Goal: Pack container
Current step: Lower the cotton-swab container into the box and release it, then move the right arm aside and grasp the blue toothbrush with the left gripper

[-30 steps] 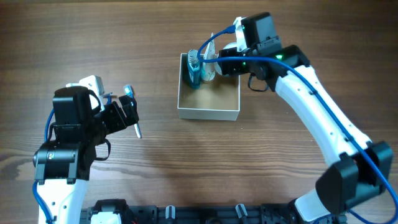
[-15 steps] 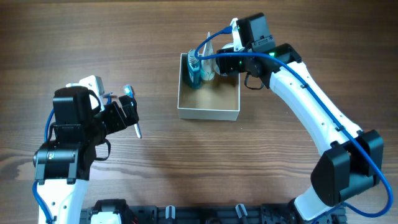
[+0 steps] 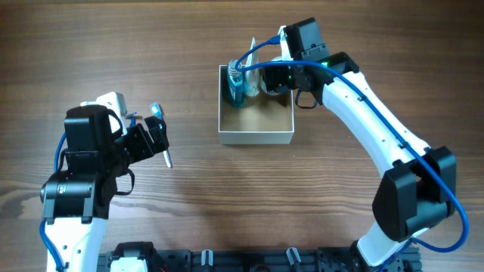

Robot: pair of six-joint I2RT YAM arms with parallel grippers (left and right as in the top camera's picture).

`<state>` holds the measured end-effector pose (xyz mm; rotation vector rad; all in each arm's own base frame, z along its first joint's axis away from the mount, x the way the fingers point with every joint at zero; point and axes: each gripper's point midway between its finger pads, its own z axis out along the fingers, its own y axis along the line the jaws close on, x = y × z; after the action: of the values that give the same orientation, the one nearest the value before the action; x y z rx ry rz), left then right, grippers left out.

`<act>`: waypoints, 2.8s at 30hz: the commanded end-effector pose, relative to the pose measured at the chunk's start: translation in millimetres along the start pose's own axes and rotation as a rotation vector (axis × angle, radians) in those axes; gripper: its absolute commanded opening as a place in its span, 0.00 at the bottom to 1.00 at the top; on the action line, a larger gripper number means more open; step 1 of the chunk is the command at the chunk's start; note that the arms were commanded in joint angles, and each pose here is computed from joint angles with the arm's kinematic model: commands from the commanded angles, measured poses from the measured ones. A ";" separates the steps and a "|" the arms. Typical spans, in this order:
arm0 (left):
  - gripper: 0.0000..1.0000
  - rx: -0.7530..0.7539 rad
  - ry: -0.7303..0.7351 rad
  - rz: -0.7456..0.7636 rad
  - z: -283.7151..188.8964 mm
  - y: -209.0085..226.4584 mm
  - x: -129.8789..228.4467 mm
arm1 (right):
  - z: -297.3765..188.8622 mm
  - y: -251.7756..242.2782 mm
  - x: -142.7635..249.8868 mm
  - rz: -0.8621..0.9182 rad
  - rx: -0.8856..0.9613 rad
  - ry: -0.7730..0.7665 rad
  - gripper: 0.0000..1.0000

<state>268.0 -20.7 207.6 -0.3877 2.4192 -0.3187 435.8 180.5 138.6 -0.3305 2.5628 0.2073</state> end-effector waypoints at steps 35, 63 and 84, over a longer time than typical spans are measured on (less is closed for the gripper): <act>1.00 0.022 0.004 -0.002 -3.6 -6.0 -1.7 | -169.6 -149.5 52.7 0.752 0.267 -0.055 1.00; 1.00 -0.208 0.388 -0.142 113.8 14.2 12.7 | -189.3 -118.8 208.2 0.617 0.145 0.143 1.00; 1.00 -0.343 0.598 -0.154 201.8 56.9 70.3 | -186.6 -119.7 208.2 0.619 0.144 0.154 1.00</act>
<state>338.5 -24.6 2.2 -0.6873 3.0440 -0.1351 203.4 -16.4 174.2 0.5605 2.7383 0.2057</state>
